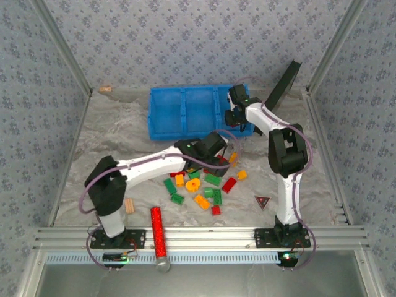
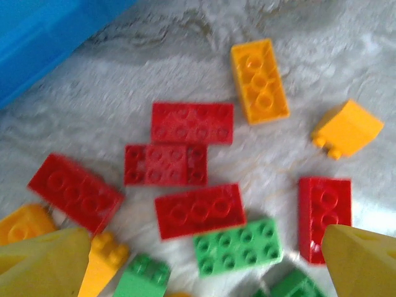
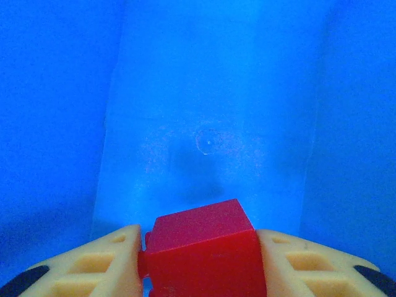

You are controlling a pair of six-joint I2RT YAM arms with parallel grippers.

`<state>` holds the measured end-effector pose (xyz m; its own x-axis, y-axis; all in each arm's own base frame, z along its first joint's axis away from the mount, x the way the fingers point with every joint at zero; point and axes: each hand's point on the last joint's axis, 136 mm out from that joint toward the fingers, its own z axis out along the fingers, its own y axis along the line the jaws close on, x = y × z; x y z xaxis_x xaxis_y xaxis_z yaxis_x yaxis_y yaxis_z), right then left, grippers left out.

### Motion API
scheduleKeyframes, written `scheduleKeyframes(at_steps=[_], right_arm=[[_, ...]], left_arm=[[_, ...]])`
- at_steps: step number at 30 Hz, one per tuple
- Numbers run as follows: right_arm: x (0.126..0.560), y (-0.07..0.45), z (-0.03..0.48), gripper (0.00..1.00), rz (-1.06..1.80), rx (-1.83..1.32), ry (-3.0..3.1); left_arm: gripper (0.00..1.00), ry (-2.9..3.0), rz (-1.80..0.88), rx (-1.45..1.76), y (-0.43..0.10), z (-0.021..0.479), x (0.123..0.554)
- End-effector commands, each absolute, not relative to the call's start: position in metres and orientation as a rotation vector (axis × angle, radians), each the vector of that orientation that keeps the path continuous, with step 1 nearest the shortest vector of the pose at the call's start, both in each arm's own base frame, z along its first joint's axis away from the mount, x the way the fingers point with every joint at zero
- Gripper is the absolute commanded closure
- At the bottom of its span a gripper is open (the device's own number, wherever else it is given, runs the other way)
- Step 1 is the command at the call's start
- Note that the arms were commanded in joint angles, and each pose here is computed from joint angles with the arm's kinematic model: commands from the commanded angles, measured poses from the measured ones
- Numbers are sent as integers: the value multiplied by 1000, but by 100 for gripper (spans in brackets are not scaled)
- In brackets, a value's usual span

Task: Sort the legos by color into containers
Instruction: Place the lego in the container, then pick up the lego from the center of the table.

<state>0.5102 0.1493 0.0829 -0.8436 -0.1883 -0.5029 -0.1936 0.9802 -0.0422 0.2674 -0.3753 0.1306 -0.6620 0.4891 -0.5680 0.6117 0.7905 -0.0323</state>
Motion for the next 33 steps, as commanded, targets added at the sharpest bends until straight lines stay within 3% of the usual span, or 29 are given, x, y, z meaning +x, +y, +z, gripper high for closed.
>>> scheduleKeyframes(at_steps=[1,15,24,33], right_arm=[[513,150,89,55,47,-249,2586],[506,149,115,35,169,-253,2549],[498,149,164,34,233,-254,2466],[450,123,224,34,284,-184,2382]], left_arm=[[5,2387,-374,812,-405,138,277],[12,2417,-383,882,-458,99,290],[14,2442,-370,890,-477,74,296],[21,2456,-208,872,-483,48,319]])
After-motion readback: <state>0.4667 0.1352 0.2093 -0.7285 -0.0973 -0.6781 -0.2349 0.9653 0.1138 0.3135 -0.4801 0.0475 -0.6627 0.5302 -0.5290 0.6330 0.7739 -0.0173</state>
